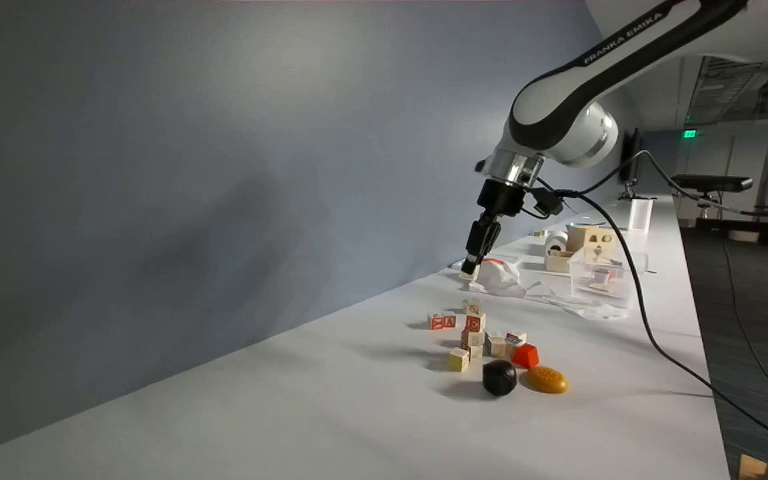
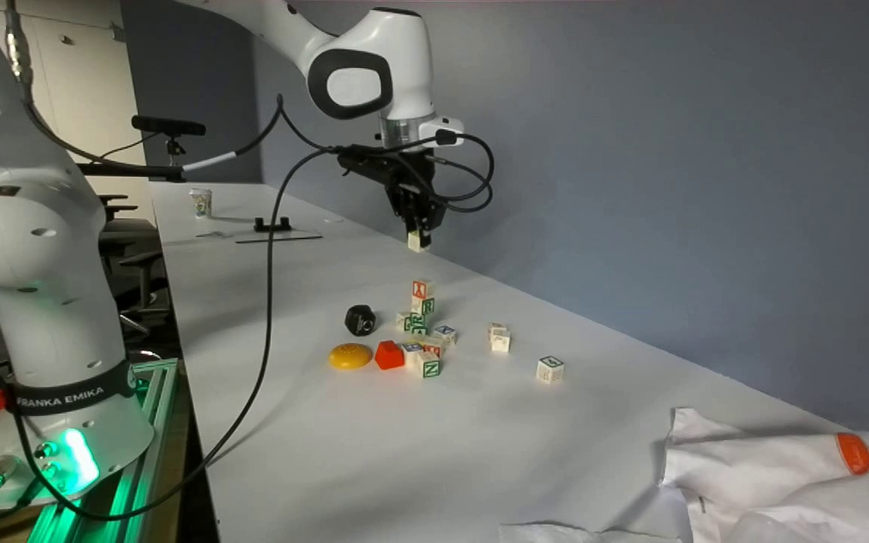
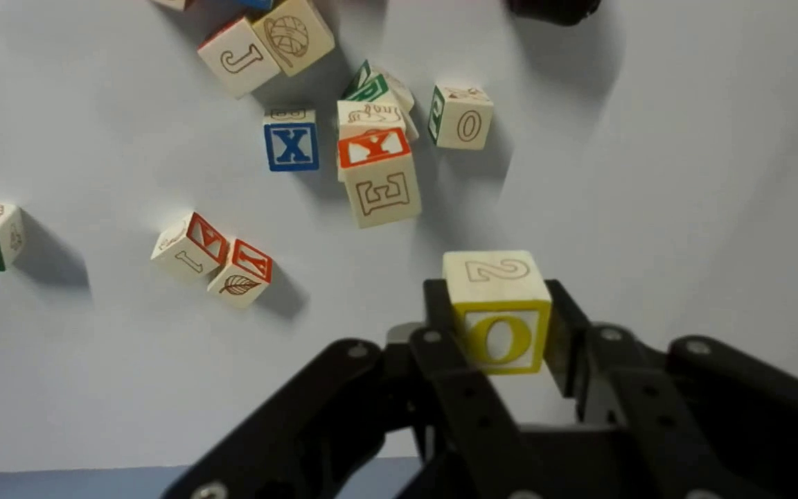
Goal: Pick up the square objects from the counter and place them on top of the other objects
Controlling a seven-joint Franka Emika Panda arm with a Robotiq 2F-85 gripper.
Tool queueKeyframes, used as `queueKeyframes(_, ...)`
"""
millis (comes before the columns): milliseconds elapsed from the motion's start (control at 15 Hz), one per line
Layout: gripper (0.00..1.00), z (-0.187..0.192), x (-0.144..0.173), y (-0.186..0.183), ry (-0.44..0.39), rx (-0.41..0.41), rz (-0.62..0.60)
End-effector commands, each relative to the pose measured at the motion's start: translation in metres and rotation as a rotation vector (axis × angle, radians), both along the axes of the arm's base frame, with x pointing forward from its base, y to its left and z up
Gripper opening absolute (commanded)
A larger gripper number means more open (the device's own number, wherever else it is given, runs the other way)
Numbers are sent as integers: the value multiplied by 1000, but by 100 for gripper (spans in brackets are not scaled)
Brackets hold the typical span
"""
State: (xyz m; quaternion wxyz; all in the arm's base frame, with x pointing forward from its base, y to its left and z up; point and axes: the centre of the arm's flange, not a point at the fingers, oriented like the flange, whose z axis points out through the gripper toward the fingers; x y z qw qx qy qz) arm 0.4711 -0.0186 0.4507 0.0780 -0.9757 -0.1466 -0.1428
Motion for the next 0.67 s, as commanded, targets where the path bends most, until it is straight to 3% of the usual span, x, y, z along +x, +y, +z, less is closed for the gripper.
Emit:
queueKeyframes(0, 9, 2, 9, -4, 32, -45, 33)
queueKeyframes(600, 9, -8, 3, -10, 73, -111, 62)
